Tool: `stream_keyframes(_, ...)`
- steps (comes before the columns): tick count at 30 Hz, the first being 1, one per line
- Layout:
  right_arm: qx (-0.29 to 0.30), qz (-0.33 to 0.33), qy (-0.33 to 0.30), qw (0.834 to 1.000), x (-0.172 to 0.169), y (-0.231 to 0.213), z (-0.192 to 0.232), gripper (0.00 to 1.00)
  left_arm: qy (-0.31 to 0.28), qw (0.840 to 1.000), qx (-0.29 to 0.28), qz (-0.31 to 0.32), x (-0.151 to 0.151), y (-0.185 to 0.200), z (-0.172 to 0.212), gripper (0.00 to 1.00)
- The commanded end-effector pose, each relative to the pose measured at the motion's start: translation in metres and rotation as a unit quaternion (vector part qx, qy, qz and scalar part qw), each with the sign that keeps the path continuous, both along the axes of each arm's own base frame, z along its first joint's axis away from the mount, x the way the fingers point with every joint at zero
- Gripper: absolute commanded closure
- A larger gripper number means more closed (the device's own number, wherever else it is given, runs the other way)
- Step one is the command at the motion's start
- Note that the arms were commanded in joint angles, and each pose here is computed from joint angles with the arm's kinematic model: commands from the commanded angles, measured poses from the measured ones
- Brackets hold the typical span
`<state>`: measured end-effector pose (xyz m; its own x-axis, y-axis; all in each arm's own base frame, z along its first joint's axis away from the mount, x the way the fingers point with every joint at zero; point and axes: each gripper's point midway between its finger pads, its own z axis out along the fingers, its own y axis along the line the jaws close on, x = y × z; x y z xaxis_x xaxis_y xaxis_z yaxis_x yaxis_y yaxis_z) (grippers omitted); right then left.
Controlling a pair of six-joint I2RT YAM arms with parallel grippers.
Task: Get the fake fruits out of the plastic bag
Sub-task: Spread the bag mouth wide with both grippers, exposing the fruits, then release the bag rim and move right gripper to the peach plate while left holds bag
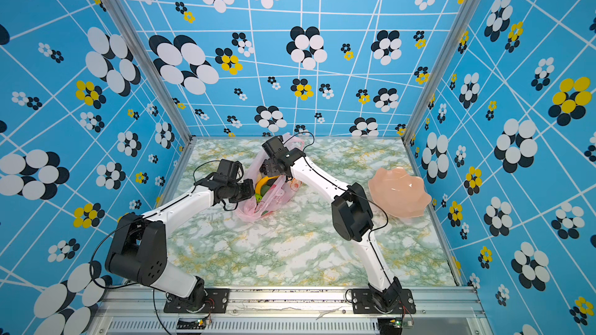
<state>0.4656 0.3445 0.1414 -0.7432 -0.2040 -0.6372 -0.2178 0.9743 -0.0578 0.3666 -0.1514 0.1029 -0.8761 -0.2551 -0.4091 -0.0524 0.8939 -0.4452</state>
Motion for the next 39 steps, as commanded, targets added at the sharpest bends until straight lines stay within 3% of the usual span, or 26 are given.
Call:
stream_keyframes(1,-0.038,-0.043,0.009,0.998,0.006,-0.012,-0.022,0.01,-0.008,1.000,0.000,0.005,0.000,-0.002,0.005,1.00)
stream_keyframes(7,-0.084,-0.059,0.020,0.995,0.005,-0.027,-0.038,0.07,-0.006,1.000,0.005,0.008,-0.001,0.000,0.003,1.00)
stream_keyframes(16,-0.063,-0.043,0.006,0.997,-0.035,-0.057,-0.028,0.50,-0.002,1.000,0.020,0.015,-0.001,0.005,-0.003,1.00)
stream_keyframes(22,-0.056,-0.042,0.031,0.997,-0.068,-0.083,-0.054,0.56,-0.002,0.999,0.031,0.022,-0.001,0.011,-0.004,1.00)
stream_keyframes(25,-0.024,-0.044,0.058,0.997,-0.077,-0.088,-0.074,0.63,0.001,0.999,0.033,0.032,-0.003,0.019,-0.007,1.00)
stream_keyframes(29,-0.011,-0.043,0.080,0.996,-0.078,-0.086,-0.092,0.77,0.012,0.998,0.021,0.063,-0.003,0.037,-0.014,1.00)
stream_keyframes(35,0.043,-0.017,0.089,0.995,-0.066,-0.053,-0.102,0.86,-0.006,0.996,-0.003,0.088,0.013,0.054,-0.007,1.00)
stream_keyframes(39,0.058,-0.005,0.077,0.995,-0.040,-0.031,-0.101,0.90,-0.027,0.995,-0.012,0.098,0.032,0.062,0.007,1.00)
